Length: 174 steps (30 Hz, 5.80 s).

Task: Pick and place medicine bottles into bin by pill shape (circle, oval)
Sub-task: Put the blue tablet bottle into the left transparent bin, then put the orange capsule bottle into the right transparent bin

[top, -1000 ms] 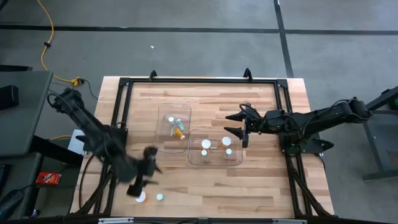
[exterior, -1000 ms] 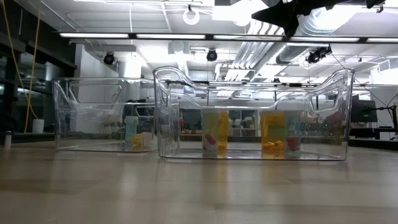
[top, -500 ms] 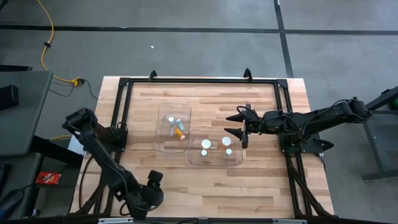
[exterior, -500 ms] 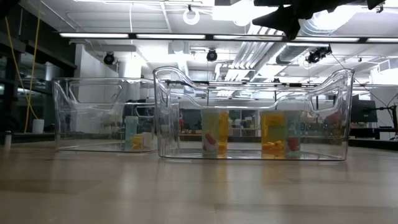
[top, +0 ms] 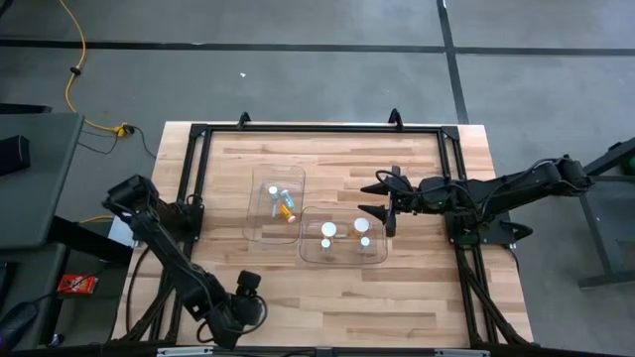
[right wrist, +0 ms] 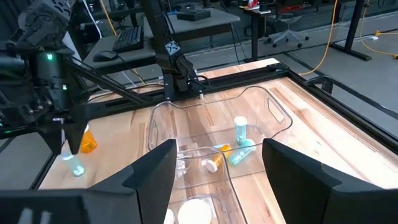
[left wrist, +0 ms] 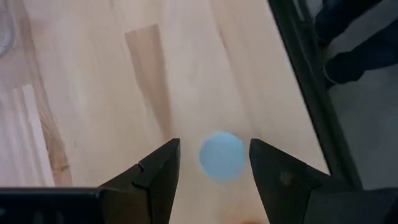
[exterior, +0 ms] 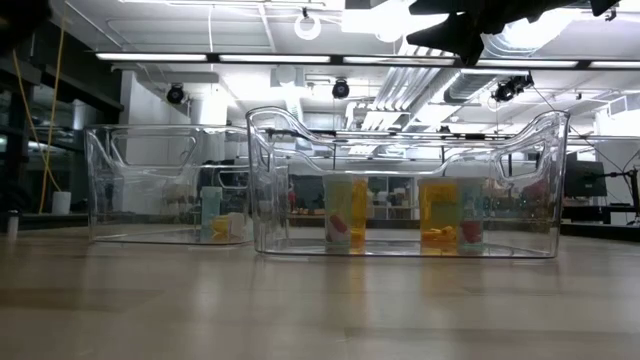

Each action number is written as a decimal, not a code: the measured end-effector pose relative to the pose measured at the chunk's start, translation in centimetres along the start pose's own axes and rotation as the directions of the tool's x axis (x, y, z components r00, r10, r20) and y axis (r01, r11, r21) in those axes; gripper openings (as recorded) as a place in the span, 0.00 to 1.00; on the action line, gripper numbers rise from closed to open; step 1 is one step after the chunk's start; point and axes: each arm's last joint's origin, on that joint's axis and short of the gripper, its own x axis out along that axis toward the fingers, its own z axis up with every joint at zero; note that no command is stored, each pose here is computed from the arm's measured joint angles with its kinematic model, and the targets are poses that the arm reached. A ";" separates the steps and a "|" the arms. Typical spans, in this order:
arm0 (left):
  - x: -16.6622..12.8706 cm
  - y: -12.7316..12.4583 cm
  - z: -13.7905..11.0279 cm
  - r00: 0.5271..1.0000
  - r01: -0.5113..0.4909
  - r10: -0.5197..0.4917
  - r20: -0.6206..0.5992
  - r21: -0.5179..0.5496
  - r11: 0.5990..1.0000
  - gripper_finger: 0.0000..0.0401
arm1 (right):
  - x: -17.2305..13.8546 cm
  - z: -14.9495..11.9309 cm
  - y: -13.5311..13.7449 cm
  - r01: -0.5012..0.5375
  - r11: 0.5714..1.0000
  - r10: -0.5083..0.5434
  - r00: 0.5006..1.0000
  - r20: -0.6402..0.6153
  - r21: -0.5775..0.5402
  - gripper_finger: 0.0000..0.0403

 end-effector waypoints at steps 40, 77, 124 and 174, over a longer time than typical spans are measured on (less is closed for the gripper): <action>1.4 0.9 -0.4 0.998 -0.011 0.008 -0.063 -0.042 0.999 0.42 | 0.0 -0.2 0.0 0.005 1.000 -0.005 1.000 -0.021 -0.007 0.58; -9.9 21.5 0.4 0.401 0.034 0.423 0.813 -0.474 0.880 0.28 | 0.0 0.6 0.3 -0.086 0.995 0.084 0.995 0.047 0.048 0.58; -1.0 24.9 -3.8 0.962 -0.250 0.226 -0.153 -0.168 0.953 0.28 | 0.0 0.3 0.1 -0.008 0.998 0.006 0.999 0.035 0.055 0.58; -11.1 23.2 -2.4 0.468 0.078 0.386 0.794 -0.473 0.878 0.52 | 0.0 0.5 0.1 -0.013 0.999 0.011 0.999 0.050 0.040 0.58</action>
